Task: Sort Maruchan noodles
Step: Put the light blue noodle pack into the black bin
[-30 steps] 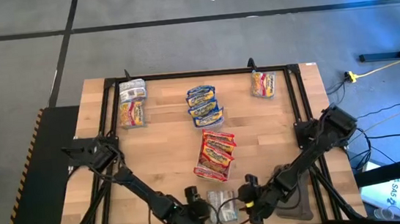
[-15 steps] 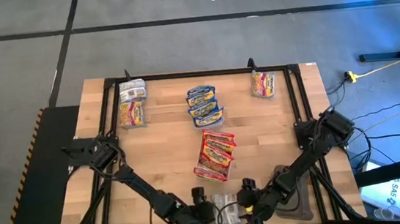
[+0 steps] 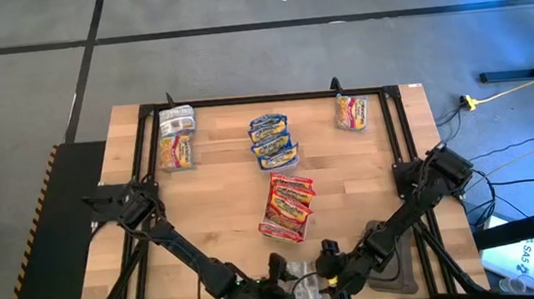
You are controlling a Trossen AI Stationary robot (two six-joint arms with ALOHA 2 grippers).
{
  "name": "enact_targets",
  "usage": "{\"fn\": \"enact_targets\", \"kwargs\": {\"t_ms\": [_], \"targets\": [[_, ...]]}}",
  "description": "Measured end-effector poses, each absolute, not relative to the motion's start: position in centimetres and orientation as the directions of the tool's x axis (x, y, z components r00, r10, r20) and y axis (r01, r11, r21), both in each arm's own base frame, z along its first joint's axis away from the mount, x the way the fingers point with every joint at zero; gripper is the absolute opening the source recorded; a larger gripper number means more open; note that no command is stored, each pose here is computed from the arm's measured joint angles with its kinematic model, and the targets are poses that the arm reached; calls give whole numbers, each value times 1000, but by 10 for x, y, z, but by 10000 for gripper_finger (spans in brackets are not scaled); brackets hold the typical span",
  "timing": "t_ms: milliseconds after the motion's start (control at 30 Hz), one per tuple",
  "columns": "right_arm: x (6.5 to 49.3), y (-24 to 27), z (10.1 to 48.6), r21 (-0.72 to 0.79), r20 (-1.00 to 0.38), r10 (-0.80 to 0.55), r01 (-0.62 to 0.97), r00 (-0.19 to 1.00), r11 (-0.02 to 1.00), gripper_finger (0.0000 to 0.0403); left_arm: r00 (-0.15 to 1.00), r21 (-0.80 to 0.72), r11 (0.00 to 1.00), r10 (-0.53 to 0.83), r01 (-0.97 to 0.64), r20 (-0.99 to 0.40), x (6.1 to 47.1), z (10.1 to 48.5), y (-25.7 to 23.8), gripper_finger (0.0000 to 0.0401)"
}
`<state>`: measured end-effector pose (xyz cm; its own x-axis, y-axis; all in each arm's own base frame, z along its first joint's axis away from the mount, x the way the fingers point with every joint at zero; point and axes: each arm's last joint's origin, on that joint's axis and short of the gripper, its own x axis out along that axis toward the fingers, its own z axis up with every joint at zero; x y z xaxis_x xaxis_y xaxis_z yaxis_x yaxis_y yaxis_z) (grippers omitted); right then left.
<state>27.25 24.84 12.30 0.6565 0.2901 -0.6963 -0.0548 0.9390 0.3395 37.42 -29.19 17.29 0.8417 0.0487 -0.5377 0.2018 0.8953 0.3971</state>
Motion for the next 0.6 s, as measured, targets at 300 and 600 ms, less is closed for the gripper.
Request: {"fn": "enact_targets", "kwargs": {"t_ms": [300, 600], "targets": [[280, 247, 129, 314, -645, 307, -123, 699, 941, 303, 791, 385, 852, -54, 355, -610, 383, 168, -281, 231], [292, 236, 132, 331, -639, 316, -120, 702, 936, 303, 807, 382, 890, 28, 248, -589, 386, 169, -273, 231]]}}
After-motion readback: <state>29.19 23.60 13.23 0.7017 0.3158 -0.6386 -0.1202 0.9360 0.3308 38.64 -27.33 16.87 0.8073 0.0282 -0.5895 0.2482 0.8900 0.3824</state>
